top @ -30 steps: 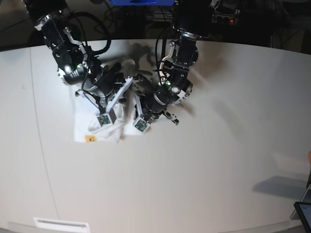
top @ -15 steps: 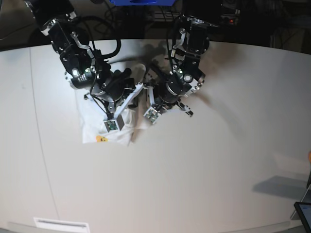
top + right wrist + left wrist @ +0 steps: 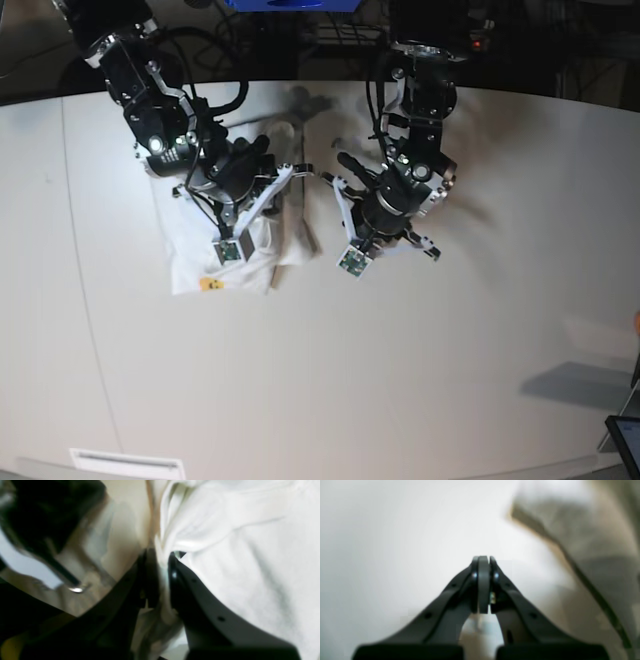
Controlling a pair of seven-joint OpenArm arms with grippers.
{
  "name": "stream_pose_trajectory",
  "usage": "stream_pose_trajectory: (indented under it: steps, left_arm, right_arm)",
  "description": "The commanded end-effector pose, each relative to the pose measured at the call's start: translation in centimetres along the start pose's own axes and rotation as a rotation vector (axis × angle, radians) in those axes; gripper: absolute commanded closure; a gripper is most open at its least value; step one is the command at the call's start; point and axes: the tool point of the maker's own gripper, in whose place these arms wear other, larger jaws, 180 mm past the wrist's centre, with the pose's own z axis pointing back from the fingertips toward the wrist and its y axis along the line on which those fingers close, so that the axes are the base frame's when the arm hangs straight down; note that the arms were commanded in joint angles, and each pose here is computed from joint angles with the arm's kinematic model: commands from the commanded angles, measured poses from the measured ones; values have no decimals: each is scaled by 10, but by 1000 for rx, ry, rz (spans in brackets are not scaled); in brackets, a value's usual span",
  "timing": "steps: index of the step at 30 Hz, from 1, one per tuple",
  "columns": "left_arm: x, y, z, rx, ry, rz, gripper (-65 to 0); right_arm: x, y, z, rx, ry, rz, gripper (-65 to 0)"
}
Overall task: Fold the T-shirt properly
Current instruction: 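Fold the shirt over with both grippers toward the right gripper, then release the left gripper and press the right gripper onto the bundle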
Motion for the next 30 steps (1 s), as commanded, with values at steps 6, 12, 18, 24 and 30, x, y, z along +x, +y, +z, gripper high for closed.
stream_pose_trajectory:
  steps: [6, 12, 18, 24, 30]
  left_arm:
    - [-3, 51, 31, 145, 4, 31, 0]
    - [-38, 101, 48, 265, 68, 85, 0]
    - [-68, 140, 67, 362, 127, 104, 0]
    - [-104, 166, 90, 438, 201, 124, 0]
    - [-134, 186, 112, 502, 261, 148, 0]
  right_arm:
    - [11, 3, 3, 9, -40, 7, -151]
    - [12, 4, 4, 15, -41, 6, -440]
    - [39, 8, 11, 25, -166, 4, -390]
    - [77, -15, 21, -24, -275, -26, -386]
    - [98, -70, 37, -147, -342, -71, -382]
